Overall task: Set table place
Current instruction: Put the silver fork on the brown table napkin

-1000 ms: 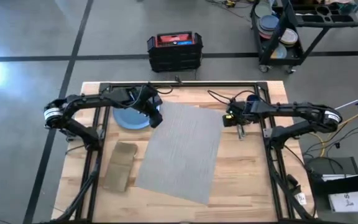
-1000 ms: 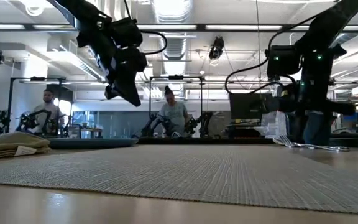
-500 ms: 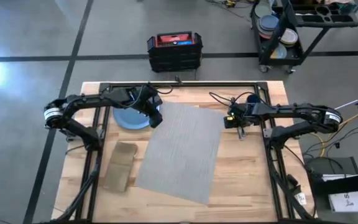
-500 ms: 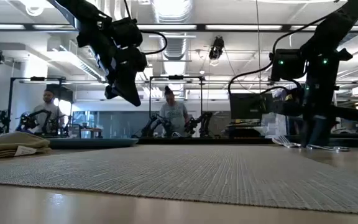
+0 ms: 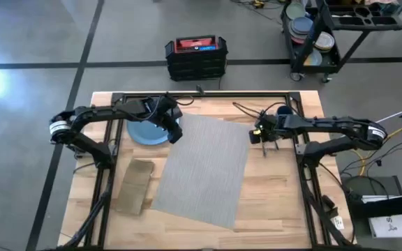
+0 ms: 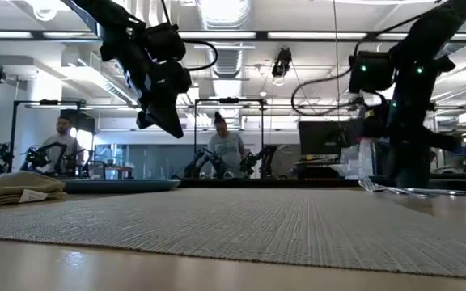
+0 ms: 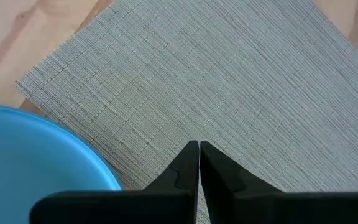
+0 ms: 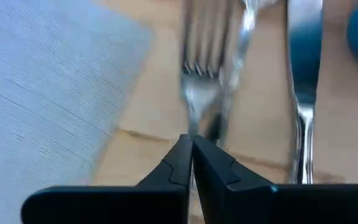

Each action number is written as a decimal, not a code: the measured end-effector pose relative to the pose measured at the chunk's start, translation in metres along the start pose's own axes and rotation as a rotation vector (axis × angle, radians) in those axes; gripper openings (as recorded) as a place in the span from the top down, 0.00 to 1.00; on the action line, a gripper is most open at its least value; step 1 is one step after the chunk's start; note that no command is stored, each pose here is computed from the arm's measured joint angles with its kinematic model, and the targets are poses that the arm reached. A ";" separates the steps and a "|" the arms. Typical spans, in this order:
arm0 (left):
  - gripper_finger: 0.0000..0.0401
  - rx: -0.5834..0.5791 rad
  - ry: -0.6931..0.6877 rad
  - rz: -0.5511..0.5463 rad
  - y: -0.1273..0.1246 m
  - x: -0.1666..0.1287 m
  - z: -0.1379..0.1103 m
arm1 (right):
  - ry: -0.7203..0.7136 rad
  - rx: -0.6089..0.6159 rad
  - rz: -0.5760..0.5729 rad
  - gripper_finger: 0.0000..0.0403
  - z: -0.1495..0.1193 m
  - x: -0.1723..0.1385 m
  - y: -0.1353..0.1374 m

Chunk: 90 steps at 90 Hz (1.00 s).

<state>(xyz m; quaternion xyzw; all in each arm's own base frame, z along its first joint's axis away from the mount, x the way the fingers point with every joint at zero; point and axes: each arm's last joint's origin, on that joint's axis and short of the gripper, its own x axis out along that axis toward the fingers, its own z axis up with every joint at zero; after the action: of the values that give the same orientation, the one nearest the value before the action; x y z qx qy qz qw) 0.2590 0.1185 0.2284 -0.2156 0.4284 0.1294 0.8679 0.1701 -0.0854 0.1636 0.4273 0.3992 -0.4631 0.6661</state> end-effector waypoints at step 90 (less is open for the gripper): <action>1.00 0.023 0.002 0.000 0.000 0.000 0.000 | 0.133 -0.097 -0.088 0.61 0.000 0.031 0.013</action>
<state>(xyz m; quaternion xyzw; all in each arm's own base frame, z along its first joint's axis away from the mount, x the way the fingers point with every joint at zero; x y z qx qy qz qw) 0.2589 0.1185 0.2281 -0.2059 0.4306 0.1245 0.8699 0.1906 -0.0913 0.1376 0.4065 0.4828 -0.4429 0.6368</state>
